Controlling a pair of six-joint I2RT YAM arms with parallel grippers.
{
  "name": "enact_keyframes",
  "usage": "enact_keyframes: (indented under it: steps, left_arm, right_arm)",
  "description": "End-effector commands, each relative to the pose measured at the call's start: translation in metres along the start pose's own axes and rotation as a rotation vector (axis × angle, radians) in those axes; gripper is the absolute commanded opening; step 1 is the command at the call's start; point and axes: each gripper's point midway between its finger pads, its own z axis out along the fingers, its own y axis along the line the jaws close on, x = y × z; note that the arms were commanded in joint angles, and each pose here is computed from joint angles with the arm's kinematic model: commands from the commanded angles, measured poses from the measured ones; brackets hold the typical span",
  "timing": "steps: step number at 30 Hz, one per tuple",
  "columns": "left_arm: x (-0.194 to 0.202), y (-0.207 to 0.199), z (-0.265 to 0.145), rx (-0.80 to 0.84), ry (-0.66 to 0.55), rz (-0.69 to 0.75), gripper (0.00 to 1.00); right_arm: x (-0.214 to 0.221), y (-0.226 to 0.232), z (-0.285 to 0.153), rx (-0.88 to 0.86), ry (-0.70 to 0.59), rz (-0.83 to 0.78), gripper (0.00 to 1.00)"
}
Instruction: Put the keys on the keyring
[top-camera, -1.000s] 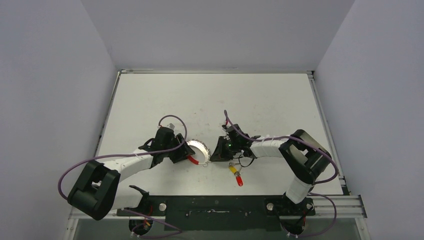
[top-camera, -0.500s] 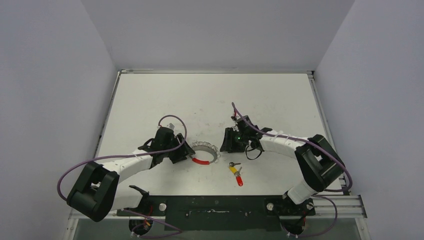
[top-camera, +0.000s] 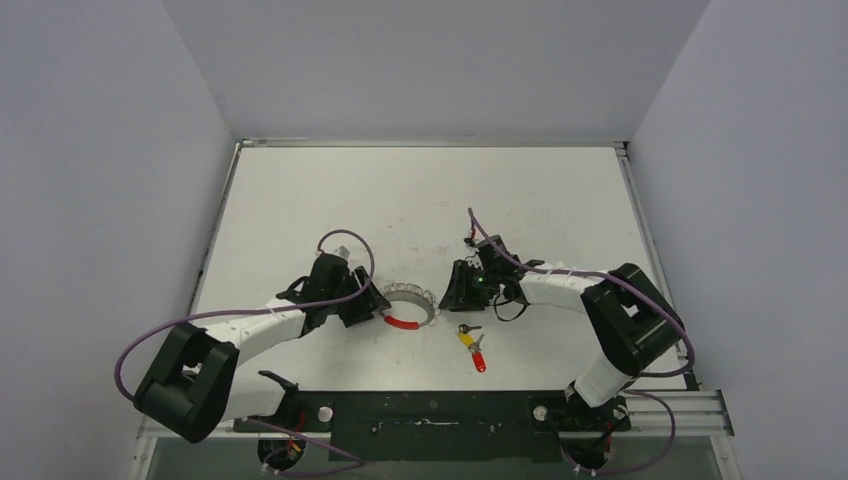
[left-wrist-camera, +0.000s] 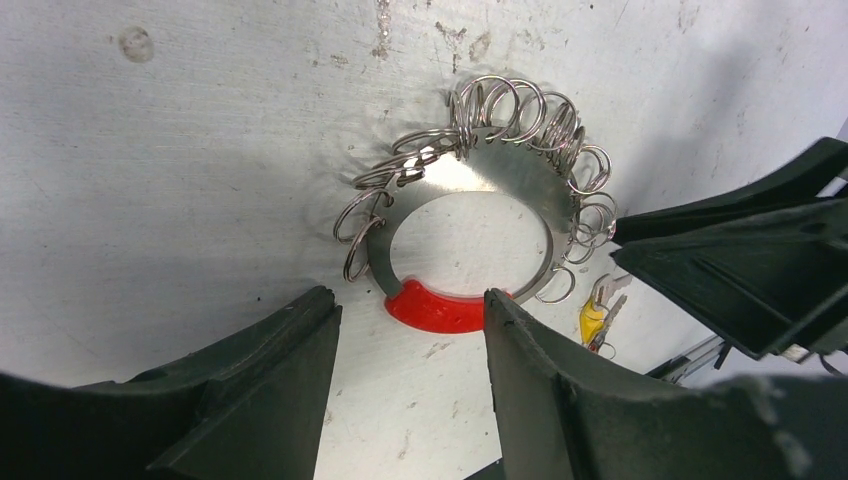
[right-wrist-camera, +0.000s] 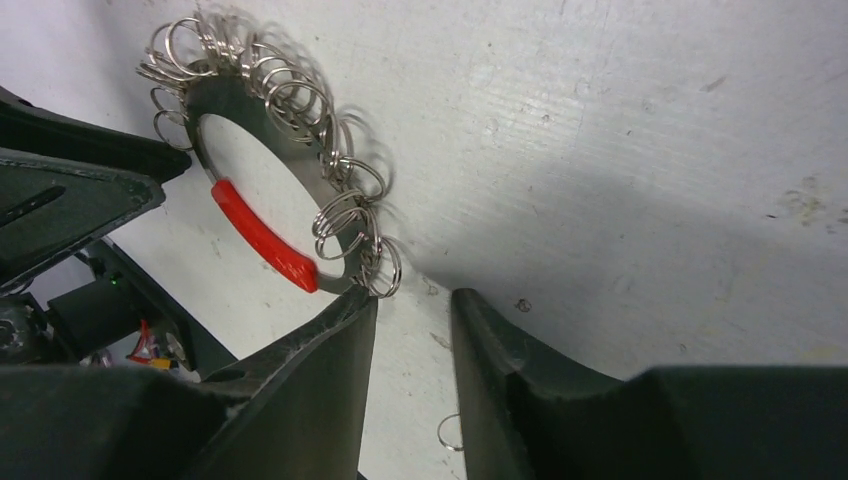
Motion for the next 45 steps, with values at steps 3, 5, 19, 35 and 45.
enact_keyframes:
  steps: [3,5,19,35,45]
  left_arm:
    - [0.001,0.002,0.003,-0.024,0.012,0.028,0.53]
    - [0.001,0.001,0.002,-0.023,0.008,0.028,0.53]
    - [-0.004,0.003,-0.004,-0.047,-0.015,0.037,0.54]
    - [-0.005,-0.002,-0.009,-0.030,-0.031,0.058,0.54]
    - [-0.011,-0.019,-0.022,0.064,-0.096,0.090,0.57]
  right_arm:
    - [0.001,0.008,0.020,-0.086,0.018,0.063,0.31]
    - [0.003,0.006,0.025,-0.087,0.028,0.082,0.27]
    - [-0.001,-0.002,0.024,-0.024,0.051,-0.002,0.02]
    - [-0.002,-0.001,0.012,0.234,0.199,-0.412,0.23]
    - [-0.024,0.009,-0.007,0.021,0.067,-0.237,0.51]
